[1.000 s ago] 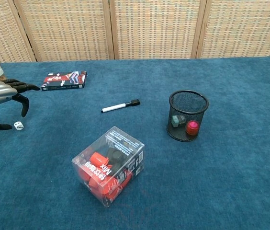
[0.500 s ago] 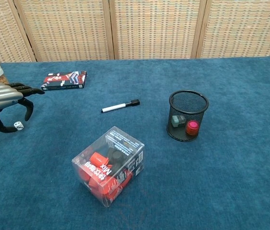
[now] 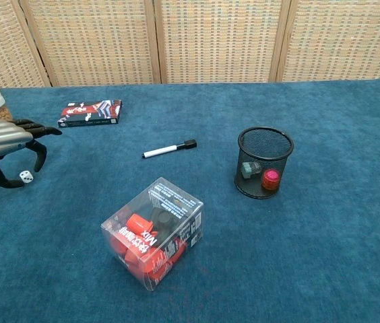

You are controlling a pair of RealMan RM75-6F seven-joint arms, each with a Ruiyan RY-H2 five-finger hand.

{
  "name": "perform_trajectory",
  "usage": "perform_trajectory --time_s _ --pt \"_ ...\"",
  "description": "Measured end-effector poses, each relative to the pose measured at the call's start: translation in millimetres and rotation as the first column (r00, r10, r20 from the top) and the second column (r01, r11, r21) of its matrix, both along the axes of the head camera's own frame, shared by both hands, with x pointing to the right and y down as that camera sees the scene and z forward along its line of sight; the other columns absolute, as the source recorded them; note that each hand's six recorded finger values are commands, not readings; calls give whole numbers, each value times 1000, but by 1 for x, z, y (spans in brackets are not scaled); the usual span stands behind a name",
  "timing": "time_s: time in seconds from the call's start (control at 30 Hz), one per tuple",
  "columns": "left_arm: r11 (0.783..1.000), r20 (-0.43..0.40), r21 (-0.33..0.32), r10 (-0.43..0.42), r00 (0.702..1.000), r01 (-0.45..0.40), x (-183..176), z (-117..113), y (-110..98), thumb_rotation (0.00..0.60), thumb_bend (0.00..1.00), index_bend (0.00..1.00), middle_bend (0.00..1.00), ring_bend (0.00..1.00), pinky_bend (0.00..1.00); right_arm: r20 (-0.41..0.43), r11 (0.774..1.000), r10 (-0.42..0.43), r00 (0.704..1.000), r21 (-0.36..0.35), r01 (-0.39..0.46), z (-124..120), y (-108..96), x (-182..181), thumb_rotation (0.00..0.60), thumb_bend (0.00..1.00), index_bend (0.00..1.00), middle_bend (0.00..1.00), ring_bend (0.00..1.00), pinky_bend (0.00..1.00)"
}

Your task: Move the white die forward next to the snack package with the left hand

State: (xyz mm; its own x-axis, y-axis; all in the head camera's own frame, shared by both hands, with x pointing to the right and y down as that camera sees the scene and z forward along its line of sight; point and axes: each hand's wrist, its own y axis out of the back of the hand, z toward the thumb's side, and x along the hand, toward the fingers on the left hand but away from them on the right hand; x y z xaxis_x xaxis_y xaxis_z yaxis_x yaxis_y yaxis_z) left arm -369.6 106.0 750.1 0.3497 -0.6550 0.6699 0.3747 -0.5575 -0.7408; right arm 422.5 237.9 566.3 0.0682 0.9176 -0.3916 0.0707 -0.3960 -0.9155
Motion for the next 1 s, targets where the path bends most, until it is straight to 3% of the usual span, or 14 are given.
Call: perform_trajectory --time_s 0.4,0.7,1.0 --pt "1000 -3 13 -2 1000 2 -2 -2 -3 600 332 634 0 0 0 -1 1000 7 1000 7 -7 1 -1 3 600 156 47 0 0 0" --pt "1000 -14 27 -4 1000 5 -2 -7 -6 600 334 641 0 0 0 -2 1000 5 1000 4 -5 1 0 2 600 156 47 0 0 0" --pt "999 -64 53 5 998 -1 10 -27 -18 600 338 642 0 0 0 2 1000 10 1000 1 -10 1 -1 3 600 156 47 0 0 0"
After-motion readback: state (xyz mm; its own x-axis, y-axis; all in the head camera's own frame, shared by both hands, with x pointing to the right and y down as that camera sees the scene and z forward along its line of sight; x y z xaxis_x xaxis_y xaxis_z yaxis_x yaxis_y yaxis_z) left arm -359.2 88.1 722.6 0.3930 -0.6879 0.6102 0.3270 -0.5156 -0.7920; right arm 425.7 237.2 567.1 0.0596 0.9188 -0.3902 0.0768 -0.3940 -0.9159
